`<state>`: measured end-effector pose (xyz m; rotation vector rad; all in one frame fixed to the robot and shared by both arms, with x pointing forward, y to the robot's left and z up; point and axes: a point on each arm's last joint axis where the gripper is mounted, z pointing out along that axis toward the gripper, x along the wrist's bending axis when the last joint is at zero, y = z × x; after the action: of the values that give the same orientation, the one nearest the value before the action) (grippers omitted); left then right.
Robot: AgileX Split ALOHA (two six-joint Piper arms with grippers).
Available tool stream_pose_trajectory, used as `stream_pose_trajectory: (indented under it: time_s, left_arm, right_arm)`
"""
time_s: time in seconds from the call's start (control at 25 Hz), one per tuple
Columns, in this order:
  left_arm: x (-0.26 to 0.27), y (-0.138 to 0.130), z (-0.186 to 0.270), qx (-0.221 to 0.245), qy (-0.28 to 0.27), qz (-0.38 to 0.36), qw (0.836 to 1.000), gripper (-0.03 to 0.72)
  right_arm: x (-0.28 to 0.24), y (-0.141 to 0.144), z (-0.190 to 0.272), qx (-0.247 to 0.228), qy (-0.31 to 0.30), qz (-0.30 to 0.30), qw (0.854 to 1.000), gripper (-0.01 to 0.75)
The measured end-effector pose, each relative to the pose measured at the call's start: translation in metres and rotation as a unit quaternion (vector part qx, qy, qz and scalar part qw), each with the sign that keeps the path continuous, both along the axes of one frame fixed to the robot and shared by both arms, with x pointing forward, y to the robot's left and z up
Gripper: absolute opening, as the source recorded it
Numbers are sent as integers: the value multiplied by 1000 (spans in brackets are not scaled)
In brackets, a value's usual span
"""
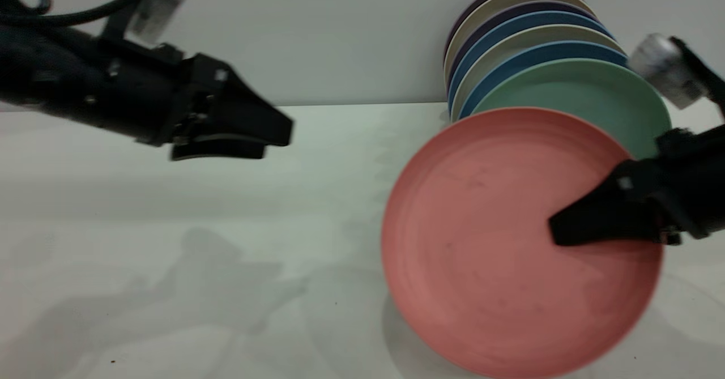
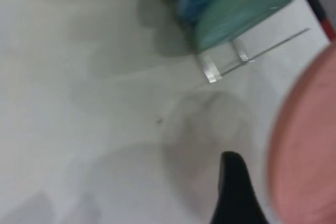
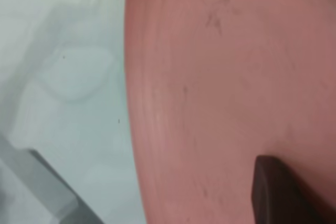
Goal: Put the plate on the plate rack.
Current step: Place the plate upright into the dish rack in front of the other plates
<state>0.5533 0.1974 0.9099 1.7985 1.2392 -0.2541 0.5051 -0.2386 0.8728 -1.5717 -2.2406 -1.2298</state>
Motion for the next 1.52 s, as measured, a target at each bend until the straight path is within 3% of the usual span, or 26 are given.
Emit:
stream_pose_trajectory:
  time_s: [0.24, 0.44, 0.56, 0.72, 0.92, 1.24, 1.52]
  left_arm:
    - [-2, 25, -7, 43, 28, -4, 999, 515]
    - [-6, 31, -11, 75, 41, -22, 996, 515]
    - [-6, 32, -11, 78, 41, -24, 996, 515]
    - [-6, 32, -12, 81, 40, -21, 996, 516]
    - [-5, 34, -13, 90, 37, -14, 995, 516]
    - [-3, 35, -13, 97, 35, -8, 995, 516]
    - [-2, 37, -15, 108, 31, 1, 994, 516]
  right_arm:
    - [-6, -24, 13, -16, -26, 44, 999, 139]
    - [-10, -32, 44, -77, -106, 76, 988, 139]
    - [-10, -37, 59, -130, -157, 85, 975, 139]
    - [-10, -43, 71, -208, -238, 130, 940, 139]
    - [-2, -49, 83, -263, -266, 144, 916, 139]
    - [21, -54, 111, -310, -321, 188, 875, 139]
    - [38, -53, 140, -307, -367, 197, 856, 139]
